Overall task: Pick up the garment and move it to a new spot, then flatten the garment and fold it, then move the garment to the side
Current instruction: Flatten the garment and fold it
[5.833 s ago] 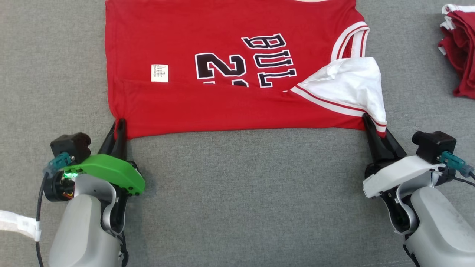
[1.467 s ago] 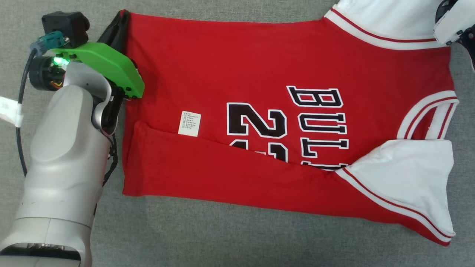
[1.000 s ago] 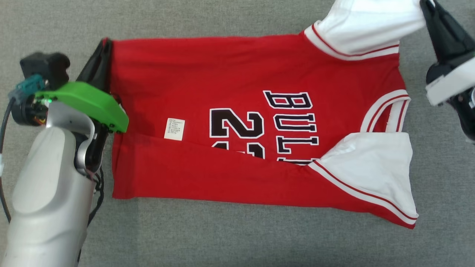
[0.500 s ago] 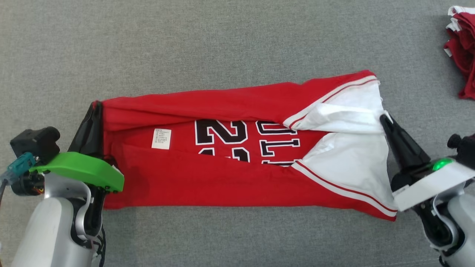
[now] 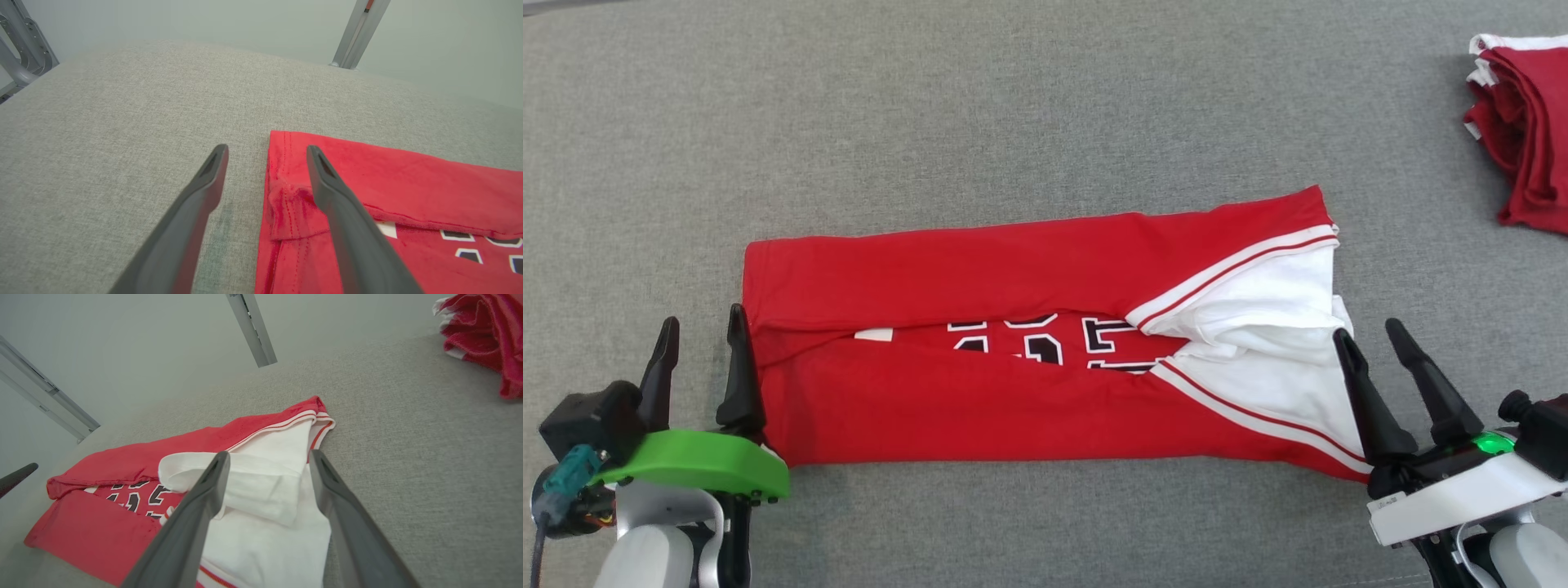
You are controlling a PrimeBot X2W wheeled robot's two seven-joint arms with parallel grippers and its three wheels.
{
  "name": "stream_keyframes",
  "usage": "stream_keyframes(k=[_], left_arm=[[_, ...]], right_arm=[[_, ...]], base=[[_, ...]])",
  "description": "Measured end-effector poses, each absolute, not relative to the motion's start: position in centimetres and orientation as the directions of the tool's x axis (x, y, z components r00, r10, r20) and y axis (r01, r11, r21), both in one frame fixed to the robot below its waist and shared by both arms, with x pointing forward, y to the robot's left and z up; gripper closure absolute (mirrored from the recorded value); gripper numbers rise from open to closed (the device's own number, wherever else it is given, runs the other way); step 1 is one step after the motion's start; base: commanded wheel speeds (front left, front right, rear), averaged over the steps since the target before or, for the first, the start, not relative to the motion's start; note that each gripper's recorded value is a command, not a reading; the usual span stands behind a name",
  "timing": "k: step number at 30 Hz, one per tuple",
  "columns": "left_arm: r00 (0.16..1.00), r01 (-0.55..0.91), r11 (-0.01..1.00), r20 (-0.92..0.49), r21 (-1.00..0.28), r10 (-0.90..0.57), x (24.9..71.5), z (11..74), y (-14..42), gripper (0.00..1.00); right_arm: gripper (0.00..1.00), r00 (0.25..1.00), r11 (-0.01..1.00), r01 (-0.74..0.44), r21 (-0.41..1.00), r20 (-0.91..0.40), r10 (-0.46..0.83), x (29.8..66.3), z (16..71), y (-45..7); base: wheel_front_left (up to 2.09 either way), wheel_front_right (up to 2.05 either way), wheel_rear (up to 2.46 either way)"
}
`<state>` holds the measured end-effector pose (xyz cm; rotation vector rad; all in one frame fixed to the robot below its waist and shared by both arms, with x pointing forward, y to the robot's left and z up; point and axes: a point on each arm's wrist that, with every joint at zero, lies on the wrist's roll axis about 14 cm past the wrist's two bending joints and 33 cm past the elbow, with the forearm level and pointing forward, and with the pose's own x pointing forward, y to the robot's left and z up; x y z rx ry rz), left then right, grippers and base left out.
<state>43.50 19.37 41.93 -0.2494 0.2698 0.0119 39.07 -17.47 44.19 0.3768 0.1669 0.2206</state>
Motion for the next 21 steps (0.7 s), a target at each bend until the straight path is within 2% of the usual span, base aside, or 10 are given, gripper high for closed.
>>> stream_keyframes(k=[5, 10, 21], left_arm=[[0.992, -0.028, 0.987, -0.123, -0.158, 0.009, 43.3, 45.1, 18.9, 0.0], [0.999, 0.015, 0.985, -0.045, -0.174, -0.023, 42.7, 47.2, 16.4, 0.0], [0.998, 0.057, 0.993, -0.003, -0.105, -0.057, 40.3, 48.2, 15.2, 0.0]], right_arm=[[0.0, 0.987, 0.954, -0.157, 0.255, 0.001, 0.162, 39.4, 47.9, -19.2], [0.0, 0.991, 0.979, -0.132, 0.158, 0.054, 0.125, 39.1, 49.9, -19.9], [0.0, 0.994, 0.983, -0.104, 0.154, 0.055, 0.096, 37.8, 50.6, -19.8]], base=[[0.0, 0.0, 0.0], [0.0, 0.0, 0.0], [0.0, 0.0, 0.0]])
